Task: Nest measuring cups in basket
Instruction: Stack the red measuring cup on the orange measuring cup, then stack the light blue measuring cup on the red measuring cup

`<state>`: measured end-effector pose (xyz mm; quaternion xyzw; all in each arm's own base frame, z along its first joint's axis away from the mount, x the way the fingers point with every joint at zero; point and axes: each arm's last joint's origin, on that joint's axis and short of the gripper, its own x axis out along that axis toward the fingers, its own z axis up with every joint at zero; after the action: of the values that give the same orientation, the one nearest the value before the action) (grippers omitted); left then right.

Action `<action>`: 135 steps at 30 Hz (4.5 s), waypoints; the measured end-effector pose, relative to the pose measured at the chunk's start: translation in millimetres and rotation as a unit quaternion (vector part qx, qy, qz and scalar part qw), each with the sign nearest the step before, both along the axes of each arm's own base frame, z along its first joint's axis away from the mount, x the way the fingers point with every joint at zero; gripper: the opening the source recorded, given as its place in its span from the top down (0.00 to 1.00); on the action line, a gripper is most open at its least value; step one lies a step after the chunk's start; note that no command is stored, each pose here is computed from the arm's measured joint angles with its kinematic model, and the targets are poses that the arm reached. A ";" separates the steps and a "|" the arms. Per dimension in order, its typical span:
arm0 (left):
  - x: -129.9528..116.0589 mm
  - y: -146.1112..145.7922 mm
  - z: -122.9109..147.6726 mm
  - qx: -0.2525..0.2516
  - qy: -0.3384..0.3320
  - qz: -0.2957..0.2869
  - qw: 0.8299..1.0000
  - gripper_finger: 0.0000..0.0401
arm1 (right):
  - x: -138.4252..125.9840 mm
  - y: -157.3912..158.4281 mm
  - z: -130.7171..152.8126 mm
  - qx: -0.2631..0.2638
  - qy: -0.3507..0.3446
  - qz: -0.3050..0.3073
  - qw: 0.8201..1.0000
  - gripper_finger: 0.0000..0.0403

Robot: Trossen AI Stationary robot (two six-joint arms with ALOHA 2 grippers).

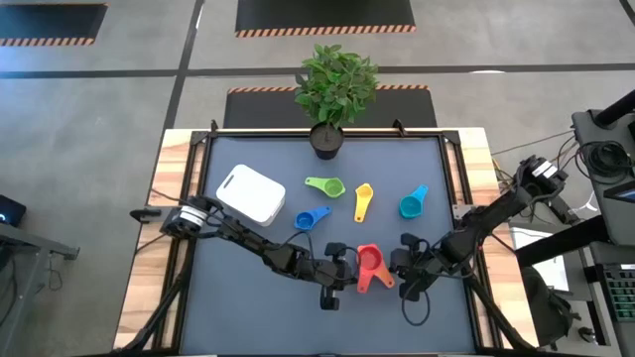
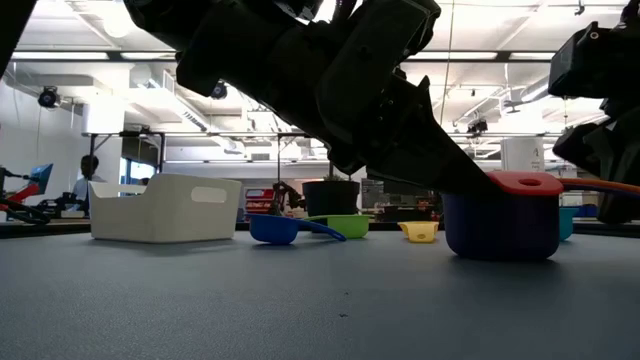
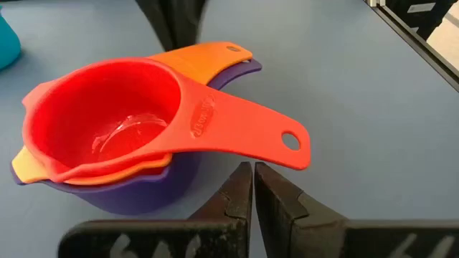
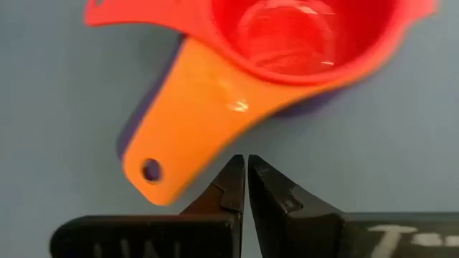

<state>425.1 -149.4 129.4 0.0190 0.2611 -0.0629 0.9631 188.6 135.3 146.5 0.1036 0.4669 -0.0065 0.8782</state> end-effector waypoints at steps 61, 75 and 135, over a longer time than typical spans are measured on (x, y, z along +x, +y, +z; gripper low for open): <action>1.4 -8.4 -8.4 -0.050 -0.013 0.007 0.999 1.00 | 32.5 26.0 7.5 -0.016 -0.006 0.053 0.998 0.98; -2.3 -15.0 -2.3 -0.073 -0.003 -0.020 0.997 1.00 | 30.9 25.7 6.6 -0.006 0.009 0.051 0.999 0.98; -10.1 -10.1 39.6 0.001 -0.031 -0.057 0.998 1.00 | 5.1 6.9 43.5 -0.016 0.006 0.024 1.000 0.98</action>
<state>415.0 -159.5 169.0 0.0368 0.2300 -0.1171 0.9654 193.7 142.1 190.0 0.0780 0.4745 0.0061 0.8768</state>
